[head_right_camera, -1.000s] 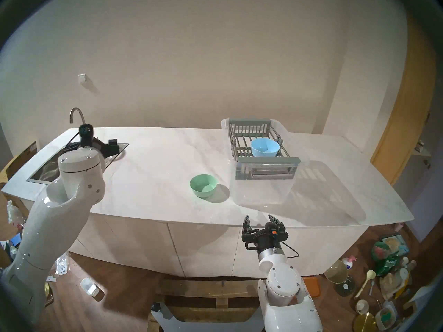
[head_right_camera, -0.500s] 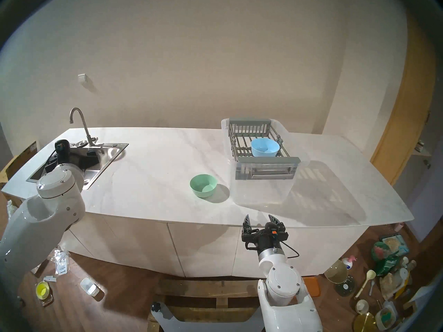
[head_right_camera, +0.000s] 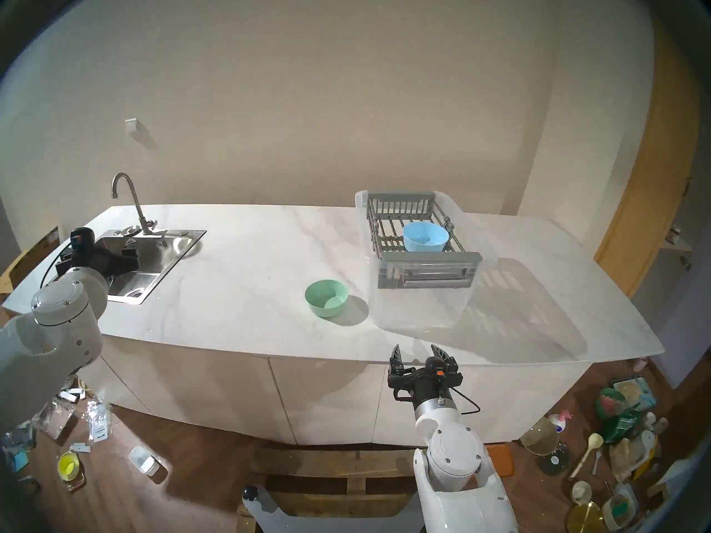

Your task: Place the plate or bowl neatly into the plate slot of the drying rack

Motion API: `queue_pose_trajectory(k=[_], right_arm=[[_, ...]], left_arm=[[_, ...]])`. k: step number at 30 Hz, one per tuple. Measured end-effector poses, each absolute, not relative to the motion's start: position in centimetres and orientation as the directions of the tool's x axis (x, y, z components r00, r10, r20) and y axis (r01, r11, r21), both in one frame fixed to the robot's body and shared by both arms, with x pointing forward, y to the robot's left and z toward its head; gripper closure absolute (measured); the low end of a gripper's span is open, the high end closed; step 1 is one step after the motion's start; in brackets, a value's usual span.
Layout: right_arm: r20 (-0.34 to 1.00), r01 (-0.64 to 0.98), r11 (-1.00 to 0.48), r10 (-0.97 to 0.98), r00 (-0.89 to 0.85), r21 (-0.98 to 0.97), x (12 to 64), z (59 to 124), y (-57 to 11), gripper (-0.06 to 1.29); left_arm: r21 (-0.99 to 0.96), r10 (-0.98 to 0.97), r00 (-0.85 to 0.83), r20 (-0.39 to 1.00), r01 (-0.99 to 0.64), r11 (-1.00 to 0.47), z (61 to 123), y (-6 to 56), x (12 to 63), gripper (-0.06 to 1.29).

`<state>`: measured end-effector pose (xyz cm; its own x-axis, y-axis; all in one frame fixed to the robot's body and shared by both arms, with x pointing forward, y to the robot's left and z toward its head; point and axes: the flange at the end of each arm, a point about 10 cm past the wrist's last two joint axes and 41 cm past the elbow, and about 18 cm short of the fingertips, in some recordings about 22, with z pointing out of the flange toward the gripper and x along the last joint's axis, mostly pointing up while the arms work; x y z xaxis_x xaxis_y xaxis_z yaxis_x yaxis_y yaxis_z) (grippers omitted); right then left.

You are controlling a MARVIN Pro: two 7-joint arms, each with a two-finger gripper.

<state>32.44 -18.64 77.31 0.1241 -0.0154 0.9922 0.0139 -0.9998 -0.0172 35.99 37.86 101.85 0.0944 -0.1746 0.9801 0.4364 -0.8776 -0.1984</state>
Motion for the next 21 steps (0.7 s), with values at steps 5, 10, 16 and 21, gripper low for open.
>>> queue_pose_trajectory(k=[5, 10, 16, 21], right_arm=[[0.992, 0.014, -1.000, -0.015, 0.124, -0.017, 32.4, 77.3, -18.6, 0.03], [0.992, 0.014, -1.000, -0.015, 0.124, -0.017, 32.4, 77.3, -18.6, 0.03], [0.992, 0.014, -1.000, -0.016, 0.124, -0.018, 32.4, 77.3, -18.6, 0.03], [0.992, 0.014, -1.000, -0.016, 0.124, -0.018, 32.4, 77.3, -18.6, 0.03]], left_arm=[[-0.193, -0.159, 0.133, 0.978, 0.297, -0.935, 99.8, 37.4, 35.6, -0.02], [-0.162, -0.133, 0.132, 0.982, 0.243, -0.957, 98.7, 38.0, 34.6, -0.02], [-0.214, -0.186, 0.135, 0.973, 0.234, -0.948, 98.4, 39.2, 33.4, -0.02], [-0.258, -0.221, 0.178, 0.959, 0.225, -0.940, 96.9, 39.4, 32.4, -0.02]])
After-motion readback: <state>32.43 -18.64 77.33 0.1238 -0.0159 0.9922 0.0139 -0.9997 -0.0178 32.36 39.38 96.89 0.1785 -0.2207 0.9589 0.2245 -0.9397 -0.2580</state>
